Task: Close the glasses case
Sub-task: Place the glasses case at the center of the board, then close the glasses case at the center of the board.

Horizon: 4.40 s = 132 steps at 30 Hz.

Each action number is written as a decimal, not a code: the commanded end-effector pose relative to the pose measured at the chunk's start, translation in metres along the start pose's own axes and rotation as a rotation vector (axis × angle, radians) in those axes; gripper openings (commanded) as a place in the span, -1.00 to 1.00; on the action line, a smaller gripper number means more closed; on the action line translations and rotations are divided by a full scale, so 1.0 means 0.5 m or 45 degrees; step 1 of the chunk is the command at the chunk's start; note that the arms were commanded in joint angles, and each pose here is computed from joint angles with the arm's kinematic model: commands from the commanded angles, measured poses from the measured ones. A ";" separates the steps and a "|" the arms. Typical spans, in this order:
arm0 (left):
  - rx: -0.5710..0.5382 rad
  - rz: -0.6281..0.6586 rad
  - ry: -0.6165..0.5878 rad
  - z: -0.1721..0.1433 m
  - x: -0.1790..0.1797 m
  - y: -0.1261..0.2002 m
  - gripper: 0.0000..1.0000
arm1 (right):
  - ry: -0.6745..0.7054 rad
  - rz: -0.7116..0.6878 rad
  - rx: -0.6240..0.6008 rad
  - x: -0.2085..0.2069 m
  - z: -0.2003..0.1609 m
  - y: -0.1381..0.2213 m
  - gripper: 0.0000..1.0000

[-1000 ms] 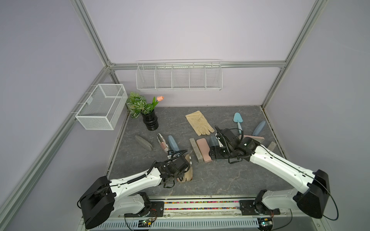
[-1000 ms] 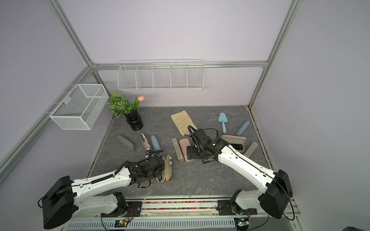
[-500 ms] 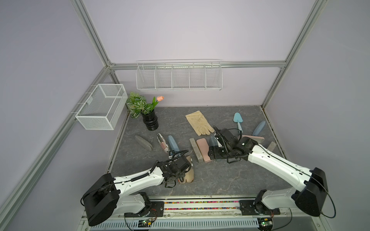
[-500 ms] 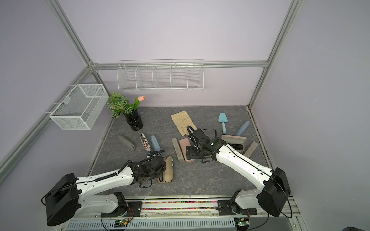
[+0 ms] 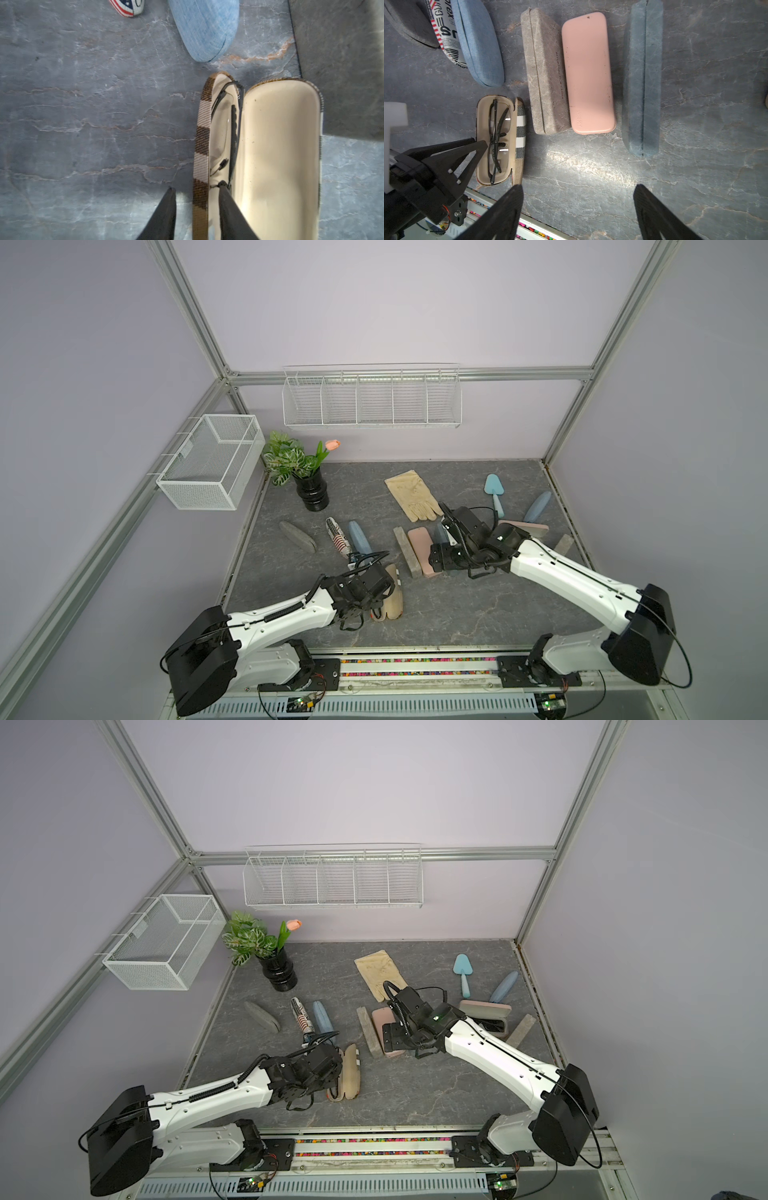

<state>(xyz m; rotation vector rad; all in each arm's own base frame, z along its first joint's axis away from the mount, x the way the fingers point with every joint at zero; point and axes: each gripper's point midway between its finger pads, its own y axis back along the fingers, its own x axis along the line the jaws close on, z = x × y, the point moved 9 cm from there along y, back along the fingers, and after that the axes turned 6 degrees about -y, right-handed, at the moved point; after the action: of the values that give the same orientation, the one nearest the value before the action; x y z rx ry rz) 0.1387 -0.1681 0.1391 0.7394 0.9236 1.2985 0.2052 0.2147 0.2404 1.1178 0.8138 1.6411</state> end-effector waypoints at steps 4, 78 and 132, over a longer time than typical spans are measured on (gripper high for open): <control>-0.086 0.010 0.044 0.024 0.011 0.048 -0.08 | 0.041 0.024 0.004 0.031 0.002 0.007 0.72; 0.064 -0.154 0.149 0.013 -0.013 -0.029 -1.00 | 0.133 0.101 0.412 0.187 -0.145 -0.253 -0.69; -0.118 -0.173 0.191 0.043 0.012 0.045 -0.65 | 0.162 0.085 0.399 0.221 -0.154 -0.257 -0.68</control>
<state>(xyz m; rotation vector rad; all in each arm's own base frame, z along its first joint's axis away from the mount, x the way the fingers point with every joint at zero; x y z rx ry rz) 0.1421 -0.1531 0.1487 0.6602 1.0446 1.2919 0.1732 0.3711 0.1446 1.2973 1.0993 1.7711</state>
